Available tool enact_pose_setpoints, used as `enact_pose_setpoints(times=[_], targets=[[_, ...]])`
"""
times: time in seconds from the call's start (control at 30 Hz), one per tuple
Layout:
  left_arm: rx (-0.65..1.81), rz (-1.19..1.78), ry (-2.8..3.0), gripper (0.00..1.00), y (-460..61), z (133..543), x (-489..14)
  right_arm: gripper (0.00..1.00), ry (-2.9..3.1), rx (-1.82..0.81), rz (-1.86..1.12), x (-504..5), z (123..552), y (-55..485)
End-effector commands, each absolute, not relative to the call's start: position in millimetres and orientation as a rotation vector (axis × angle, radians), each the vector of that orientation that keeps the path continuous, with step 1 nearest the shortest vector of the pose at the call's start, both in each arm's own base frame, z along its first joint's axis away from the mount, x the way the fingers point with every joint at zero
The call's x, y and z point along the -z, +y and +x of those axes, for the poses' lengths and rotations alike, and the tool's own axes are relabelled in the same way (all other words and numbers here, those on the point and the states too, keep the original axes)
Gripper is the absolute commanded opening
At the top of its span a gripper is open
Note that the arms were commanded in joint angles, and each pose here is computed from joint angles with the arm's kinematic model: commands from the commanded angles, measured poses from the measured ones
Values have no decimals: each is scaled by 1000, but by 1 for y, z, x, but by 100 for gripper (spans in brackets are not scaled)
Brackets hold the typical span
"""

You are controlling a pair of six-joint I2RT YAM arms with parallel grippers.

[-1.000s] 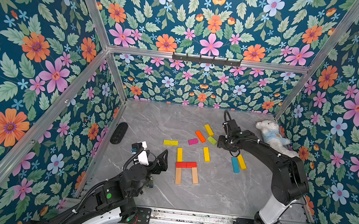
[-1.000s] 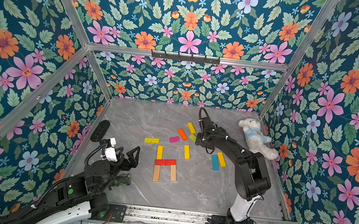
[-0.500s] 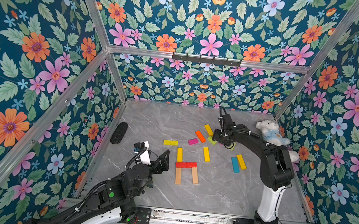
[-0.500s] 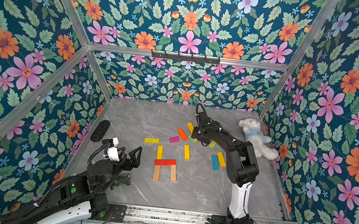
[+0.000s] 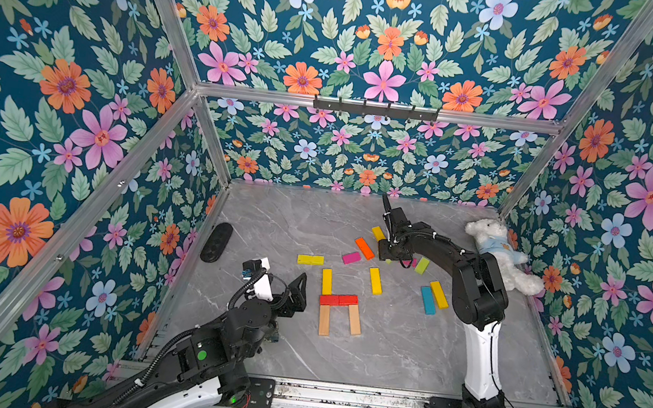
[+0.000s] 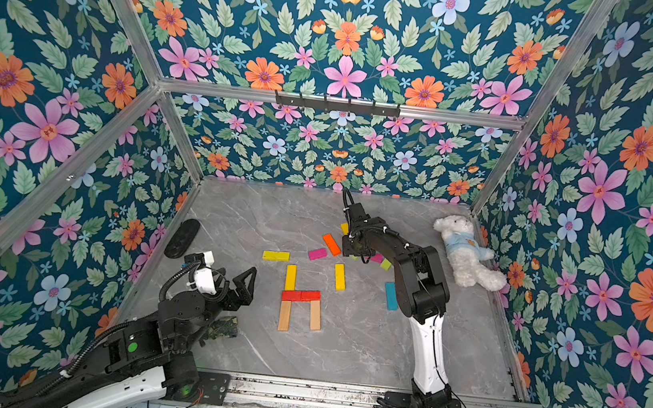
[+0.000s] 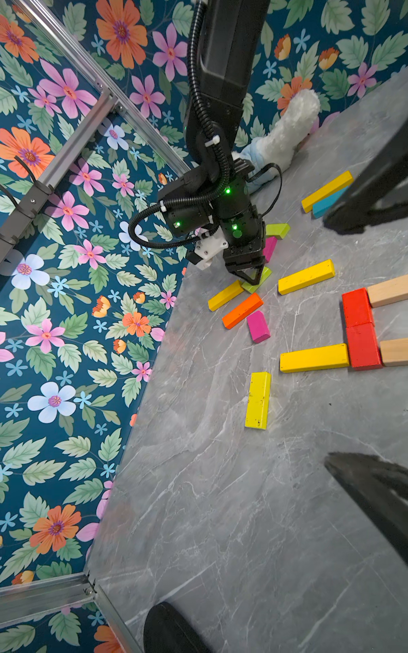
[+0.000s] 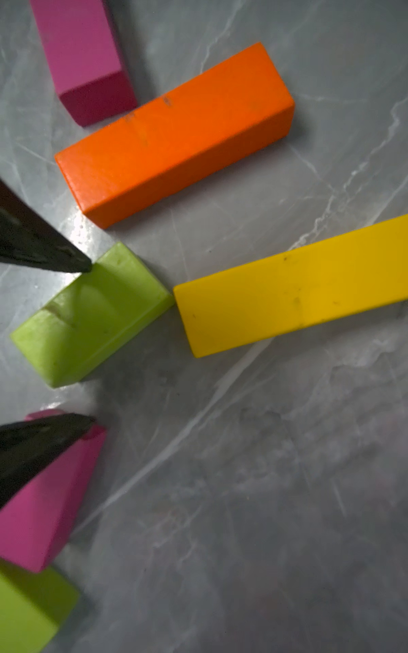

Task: Assemble the letter h with building blocks
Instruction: Pick up the building block from the center of the board.

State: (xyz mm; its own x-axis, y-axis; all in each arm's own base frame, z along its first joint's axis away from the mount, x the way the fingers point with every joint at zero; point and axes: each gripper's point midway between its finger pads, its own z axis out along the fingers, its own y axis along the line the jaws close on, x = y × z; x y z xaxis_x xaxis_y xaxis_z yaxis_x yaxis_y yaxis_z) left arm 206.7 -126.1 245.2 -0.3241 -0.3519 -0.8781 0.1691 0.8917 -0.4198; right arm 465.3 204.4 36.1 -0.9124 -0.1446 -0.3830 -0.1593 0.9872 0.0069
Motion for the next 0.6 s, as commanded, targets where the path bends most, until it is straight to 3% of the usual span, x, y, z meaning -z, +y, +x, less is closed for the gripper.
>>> enact_pose_setpoints(times=[0.0, 0.33, 0.57], targets=[[514, -157, 1815, 99, -123, 209, -250, 61, 2760, -41, -300, -30, 462, 206], [495, -153, 1819, 99, -125, 211, -252, 27, 2768, -49, -315, -21, 462, 208], [496, -131, 1831, 99, -134, 214, -251, 13, 2636, -100, -197, -80, 466, 208]])
